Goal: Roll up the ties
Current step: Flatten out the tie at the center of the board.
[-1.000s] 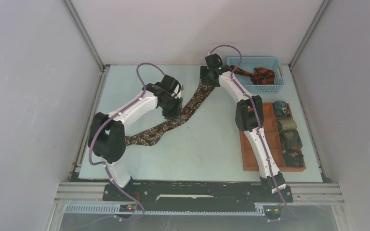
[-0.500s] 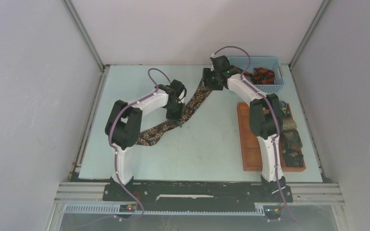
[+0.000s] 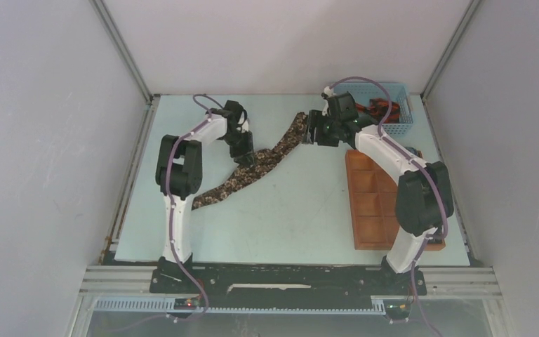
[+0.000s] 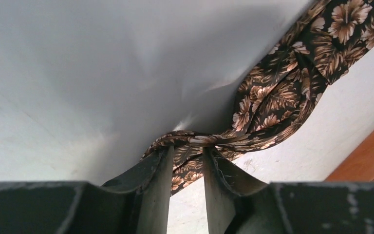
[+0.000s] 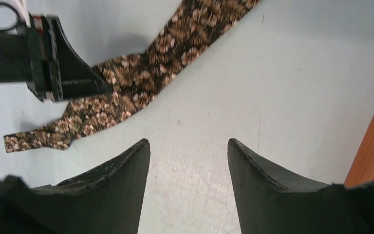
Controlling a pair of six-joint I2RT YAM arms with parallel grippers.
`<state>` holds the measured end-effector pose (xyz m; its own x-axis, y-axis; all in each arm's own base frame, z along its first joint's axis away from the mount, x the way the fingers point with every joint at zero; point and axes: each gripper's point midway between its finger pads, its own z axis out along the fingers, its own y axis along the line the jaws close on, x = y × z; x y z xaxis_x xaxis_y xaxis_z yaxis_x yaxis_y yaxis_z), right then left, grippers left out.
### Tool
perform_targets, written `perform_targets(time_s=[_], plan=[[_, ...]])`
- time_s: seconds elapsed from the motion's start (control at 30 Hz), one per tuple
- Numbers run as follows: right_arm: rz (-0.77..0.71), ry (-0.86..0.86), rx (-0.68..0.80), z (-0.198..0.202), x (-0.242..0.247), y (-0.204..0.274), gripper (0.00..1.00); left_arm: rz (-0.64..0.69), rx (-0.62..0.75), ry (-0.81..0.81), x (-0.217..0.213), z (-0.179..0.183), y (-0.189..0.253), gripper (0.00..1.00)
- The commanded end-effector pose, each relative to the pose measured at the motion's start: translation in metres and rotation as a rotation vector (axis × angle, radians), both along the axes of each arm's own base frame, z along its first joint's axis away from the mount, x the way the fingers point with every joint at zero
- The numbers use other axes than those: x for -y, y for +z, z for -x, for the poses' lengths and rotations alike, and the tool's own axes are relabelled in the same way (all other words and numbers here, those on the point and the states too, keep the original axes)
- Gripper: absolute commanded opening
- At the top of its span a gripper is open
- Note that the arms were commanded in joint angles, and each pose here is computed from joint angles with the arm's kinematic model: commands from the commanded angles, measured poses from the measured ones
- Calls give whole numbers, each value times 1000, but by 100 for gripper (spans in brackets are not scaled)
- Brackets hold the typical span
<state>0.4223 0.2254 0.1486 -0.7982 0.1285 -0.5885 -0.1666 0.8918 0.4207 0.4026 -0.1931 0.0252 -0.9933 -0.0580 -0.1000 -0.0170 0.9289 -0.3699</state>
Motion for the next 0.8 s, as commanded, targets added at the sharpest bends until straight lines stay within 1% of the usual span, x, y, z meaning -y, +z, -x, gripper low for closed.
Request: perform_targets(time_s=[0.0, 0.13, 0.23, 0.33, 0.43, 0.5, 0.6, 0.73, 0.77], plan=[[-24, 19, 6, 17, -2, 14, 62, 92, -56, -12, 5, 2, 11, 36], [-30, 31, 23, 21, -7, 20, 62, 111, 20, -26, 4, 18, 40, 44], [-52, 41, 44, 17, -17, 24, 62, 71, 149, 24, -12, 26, 76, 54], [-67, 37, 43, 8, -28, 19, 61, -10, 271, 139, -45, 37, 105, 61], [-73, 55, 1, -3, -45, 2, 59, -88, 343, 315, -91, 60, 116, 61], [-87, 73, -34, -10, -57, -8, 57, -106, 349, 420, -116, 76, 108, 60], [-145, 103, -86, -19, -76, -16, 51, -155, 319, 531, -147, 105, 85, 58], [-161, 127, -146, -30, -96, -31, 50, -174, 290, 665, -179, 123, 63, 57], [-158, 134, -187, -28, -100, -44, 50, -178, 278, 694, -185, 125, 58, 57]])
